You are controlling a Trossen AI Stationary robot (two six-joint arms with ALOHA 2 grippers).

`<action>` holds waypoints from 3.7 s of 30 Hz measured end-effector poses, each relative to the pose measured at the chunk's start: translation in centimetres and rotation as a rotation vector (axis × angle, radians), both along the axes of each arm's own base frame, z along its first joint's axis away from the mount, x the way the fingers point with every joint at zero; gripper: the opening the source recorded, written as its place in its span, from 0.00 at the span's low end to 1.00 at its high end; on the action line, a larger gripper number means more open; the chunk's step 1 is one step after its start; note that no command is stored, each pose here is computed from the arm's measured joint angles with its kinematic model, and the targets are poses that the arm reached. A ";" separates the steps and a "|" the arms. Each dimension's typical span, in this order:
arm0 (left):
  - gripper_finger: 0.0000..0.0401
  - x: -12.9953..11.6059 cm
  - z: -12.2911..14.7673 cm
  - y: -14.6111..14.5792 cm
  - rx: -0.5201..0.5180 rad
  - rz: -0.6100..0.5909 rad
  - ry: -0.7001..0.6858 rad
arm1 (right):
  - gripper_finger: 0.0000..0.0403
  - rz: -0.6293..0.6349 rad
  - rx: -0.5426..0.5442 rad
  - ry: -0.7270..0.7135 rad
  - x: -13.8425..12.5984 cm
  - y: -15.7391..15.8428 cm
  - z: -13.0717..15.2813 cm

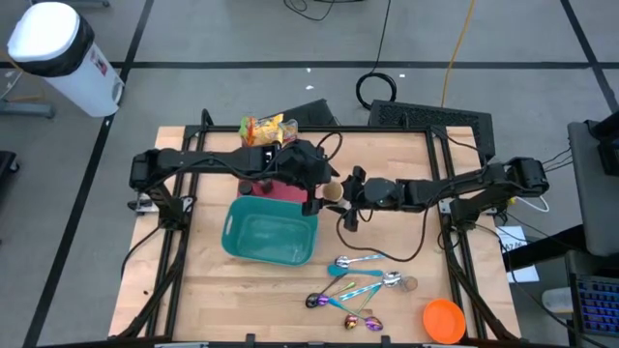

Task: Pick & Place Food Item
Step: Put the gold seasoning bottle into the red bin, then put the brown seasoning bottle into the red bin

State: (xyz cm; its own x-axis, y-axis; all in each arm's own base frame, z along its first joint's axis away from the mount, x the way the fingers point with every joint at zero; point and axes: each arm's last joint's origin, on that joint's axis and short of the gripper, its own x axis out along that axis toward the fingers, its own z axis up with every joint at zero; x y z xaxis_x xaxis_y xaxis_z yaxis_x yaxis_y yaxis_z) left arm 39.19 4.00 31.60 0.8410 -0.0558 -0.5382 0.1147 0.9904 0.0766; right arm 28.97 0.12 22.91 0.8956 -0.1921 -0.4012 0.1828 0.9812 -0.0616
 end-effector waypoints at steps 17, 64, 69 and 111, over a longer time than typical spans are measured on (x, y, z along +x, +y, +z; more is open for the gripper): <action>0.70 -0.4 -0.1 0.1 0.022 0.007 0.031 | 0.76 0.007 -0.023 -0.004 -0.1 0.6 0.2; 0.70 -13.6 -11.4 7.7 -0.117 0.667 0.122 | 0.94 0.033 -0.067 -0.032 -4.0 0.4 1.5; 0.79 -13.1 -12.4 7.9 -0.129 0.679 0.145 | 0.94 0.033 -0.066 -0.032 -4.0 0.4 1.5; 0.84 -14.5 -6.0 5.8 -0.079 0.606 -0.047 | 0.94 0.330 0.318 -0.030 -4.2 3.6 1.5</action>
